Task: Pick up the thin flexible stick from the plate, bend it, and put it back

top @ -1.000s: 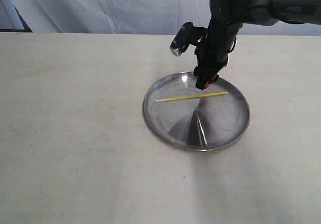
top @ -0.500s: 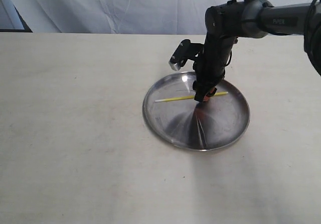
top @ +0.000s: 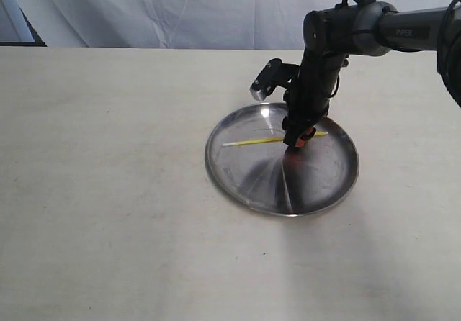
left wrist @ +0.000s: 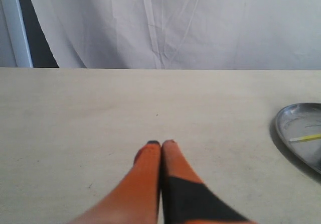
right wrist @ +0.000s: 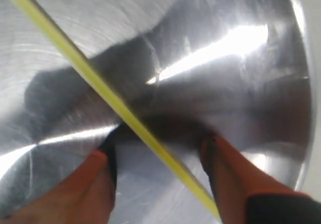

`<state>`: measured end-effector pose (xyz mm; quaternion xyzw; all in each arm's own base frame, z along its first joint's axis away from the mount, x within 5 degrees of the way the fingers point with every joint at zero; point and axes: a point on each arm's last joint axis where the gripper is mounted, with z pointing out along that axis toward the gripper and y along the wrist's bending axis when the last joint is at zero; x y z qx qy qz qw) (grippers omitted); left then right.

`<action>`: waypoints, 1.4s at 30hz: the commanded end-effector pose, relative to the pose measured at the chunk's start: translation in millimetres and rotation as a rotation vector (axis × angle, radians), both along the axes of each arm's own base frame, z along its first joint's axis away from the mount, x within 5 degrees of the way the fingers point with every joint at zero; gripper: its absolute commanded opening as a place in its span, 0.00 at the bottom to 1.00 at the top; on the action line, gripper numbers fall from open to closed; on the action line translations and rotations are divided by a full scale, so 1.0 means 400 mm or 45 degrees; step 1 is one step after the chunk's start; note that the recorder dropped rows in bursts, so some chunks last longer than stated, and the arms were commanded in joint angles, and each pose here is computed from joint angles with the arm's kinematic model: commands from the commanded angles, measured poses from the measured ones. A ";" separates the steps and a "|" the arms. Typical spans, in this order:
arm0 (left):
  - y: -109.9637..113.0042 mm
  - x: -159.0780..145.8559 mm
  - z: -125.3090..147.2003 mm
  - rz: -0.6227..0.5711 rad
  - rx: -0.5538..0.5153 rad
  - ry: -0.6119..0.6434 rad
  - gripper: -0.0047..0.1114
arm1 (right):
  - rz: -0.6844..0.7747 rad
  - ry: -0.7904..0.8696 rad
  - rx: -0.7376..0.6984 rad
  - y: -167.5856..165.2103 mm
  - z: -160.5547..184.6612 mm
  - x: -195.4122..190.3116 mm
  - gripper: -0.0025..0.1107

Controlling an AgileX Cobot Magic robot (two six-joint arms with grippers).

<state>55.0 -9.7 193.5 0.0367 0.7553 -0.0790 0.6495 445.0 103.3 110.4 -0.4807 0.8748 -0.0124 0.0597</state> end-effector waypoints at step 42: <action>0.001 -0.001 -0.002 0.003 0.003 -0.010 0.04 | -0.015 0.140 0.153 0.018 0.085 -0.042 0.02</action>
